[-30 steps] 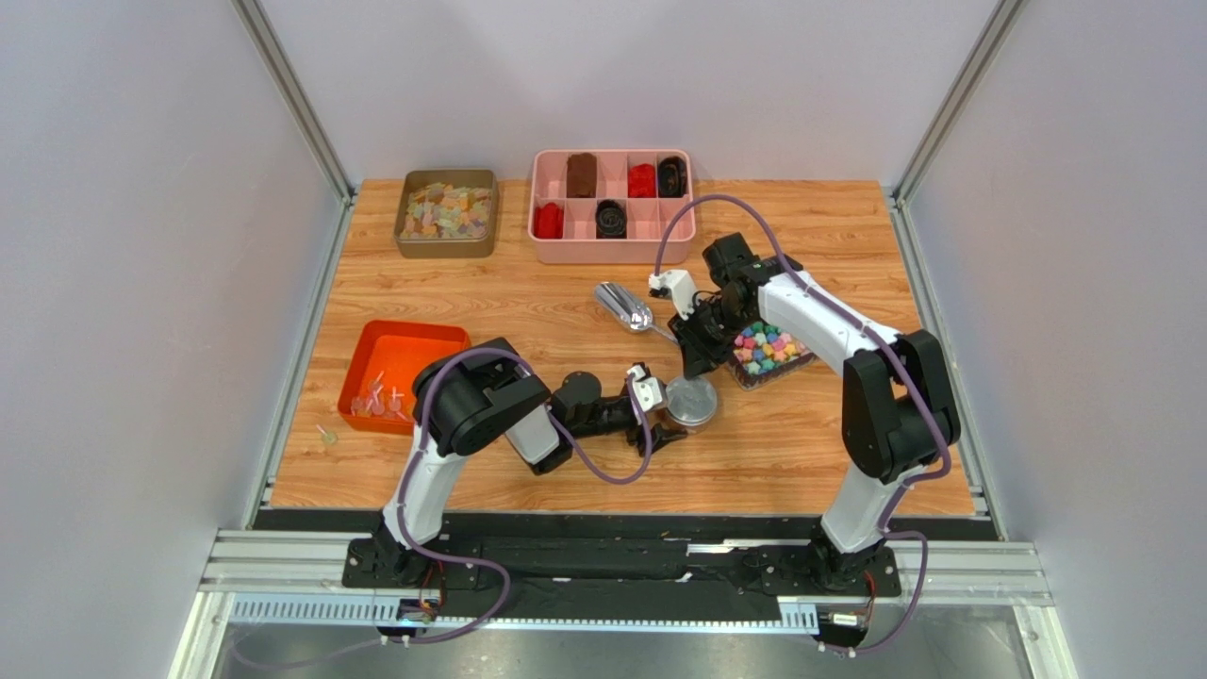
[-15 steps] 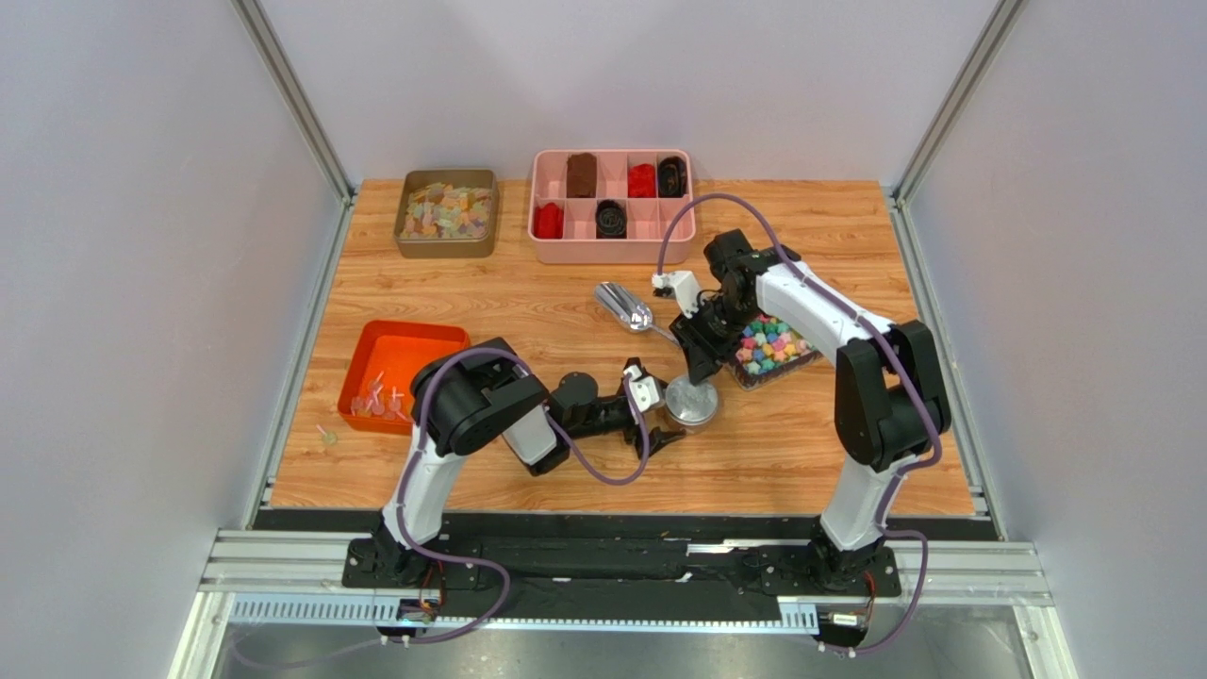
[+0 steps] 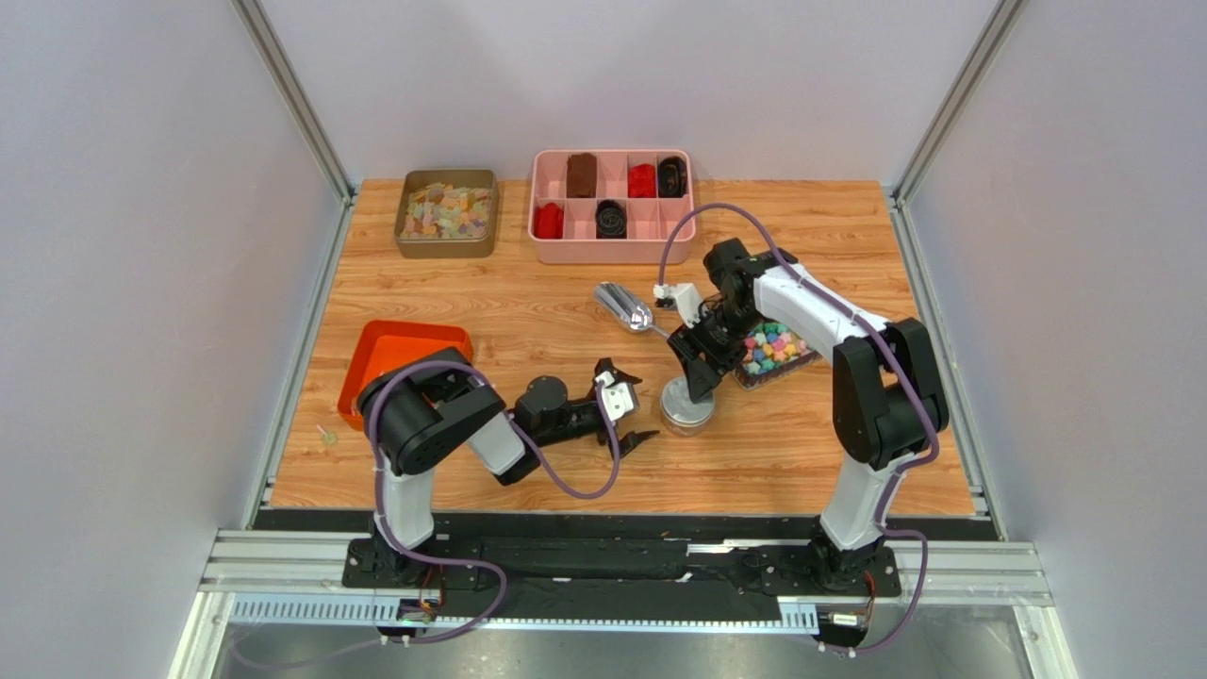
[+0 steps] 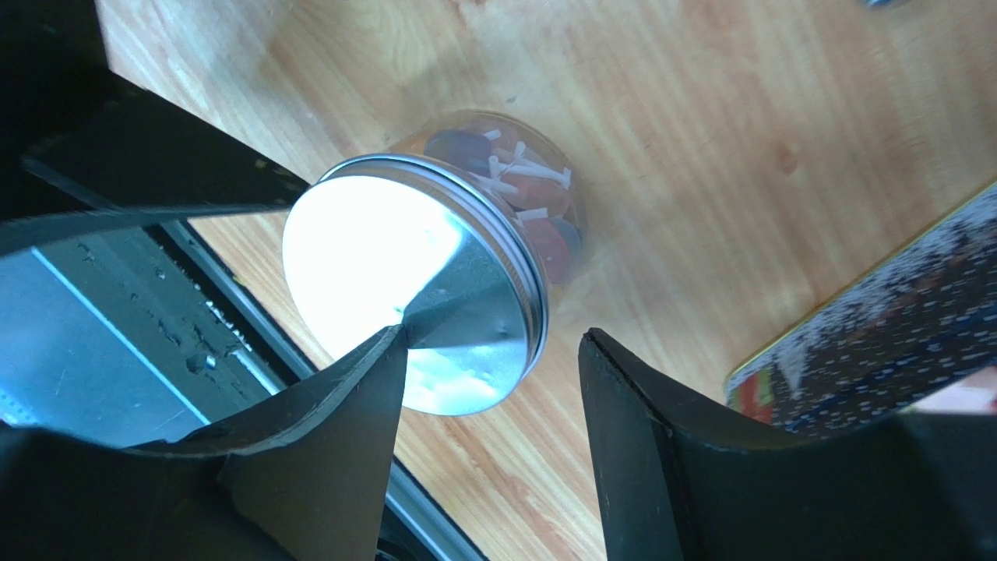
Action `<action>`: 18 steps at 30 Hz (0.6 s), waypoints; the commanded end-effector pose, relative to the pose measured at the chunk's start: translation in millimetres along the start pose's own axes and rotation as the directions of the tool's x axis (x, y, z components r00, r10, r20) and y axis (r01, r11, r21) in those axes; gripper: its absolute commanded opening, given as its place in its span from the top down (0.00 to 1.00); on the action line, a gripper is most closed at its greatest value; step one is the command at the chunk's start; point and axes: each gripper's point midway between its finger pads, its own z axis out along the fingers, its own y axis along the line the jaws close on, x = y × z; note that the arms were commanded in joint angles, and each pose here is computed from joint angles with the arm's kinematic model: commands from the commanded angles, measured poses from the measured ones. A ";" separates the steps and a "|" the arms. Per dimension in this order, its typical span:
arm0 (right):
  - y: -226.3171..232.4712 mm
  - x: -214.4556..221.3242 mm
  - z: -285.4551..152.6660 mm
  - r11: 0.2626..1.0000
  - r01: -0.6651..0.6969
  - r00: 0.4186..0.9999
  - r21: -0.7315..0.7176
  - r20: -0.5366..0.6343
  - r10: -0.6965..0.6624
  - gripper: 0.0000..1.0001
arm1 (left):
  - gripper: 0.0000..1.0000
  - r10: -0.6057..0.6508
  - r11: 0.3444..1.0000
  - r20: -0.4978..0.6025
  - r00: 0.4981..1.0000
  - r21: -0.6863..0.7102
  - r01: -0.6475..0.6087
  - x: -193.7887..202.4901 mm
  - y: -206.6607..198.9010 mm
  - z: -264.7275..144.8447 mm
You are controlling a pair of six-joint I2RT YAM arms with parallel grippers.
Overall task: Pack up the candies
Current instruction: Move the packing bottle to the center of the board.
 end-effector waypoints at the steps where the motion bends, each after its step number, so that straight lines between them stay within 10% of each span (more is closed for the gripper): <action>1: 15.9 8.6 -10.8 1.000 0.004 1.000 -0.015 0.012 -0.004 0.41 | 0.01 0.115 0.993 0.134 0.984 -0.050 -0.109 -49.5 18.6 -16.4; 18: 49.9 -21.1 18.5 0.998 0.005 0.998 -0.068 0.057 -0.001 0.43 | 0.01 0.039 0.993 0.158 0.987 -0.115 -0.020 -132.9 115.6 -116.7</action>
